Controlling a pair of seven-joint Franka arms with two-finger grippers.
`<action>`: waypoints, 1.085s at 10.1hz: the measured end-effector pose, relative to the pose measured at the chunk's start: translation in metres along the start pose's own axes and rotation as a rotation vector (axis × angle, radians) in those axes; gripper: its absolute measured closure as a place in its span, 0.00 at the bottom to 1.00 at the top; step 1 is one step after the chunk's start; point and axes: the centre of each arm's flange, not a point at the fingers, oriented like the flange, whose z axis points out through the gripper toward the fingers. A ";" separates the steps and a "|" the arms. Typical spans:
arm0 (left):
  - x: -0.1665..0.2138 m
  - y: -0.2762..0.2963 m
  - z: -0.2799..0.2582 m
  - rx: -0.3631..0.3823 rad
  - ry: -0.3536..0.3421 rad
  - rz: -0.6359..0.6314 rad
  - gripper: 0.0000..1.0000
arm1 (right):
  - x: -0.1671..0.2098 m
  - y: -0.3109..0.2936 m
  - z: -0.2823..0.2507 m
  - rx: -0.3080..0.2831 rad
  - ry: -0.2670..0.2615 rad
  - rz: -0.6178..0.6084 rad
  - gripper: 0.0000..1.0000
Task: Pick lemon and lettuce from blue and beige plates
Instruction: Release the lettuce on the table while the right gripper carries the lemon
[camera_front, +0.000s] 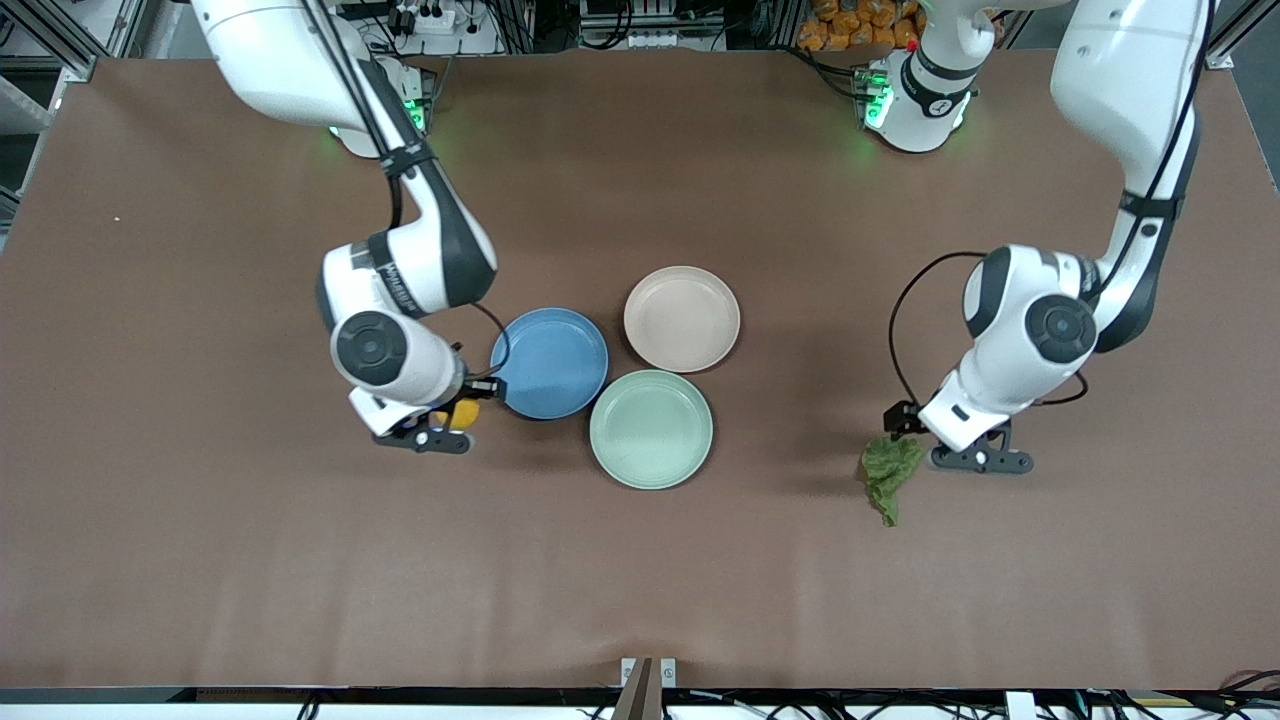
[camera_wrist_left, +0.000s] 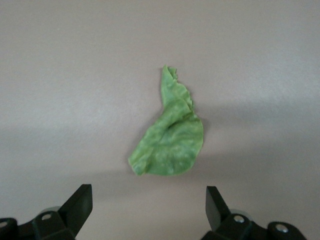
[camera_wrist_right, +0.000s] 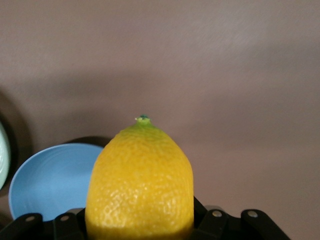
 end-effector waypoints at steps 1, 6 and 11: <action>-0.010 -0.001 -0.013 0.008 -0.012 0.002 0.00 | 0.007 0.016 -0.006 0.005 -0.001 -0.011 0.44; -0.085 -0.010 -0.061 0.056 -0.072 -0.010 0.00 | 0.026 0.085 -0.028 0.022 -0.017 -0.056 0.44; -0.092 -0.003 -0.120 0.039 -0.065 -0.041 0.00 | 0.034 0.166 -0.052 -0.002 -0.035 -0.122 0.44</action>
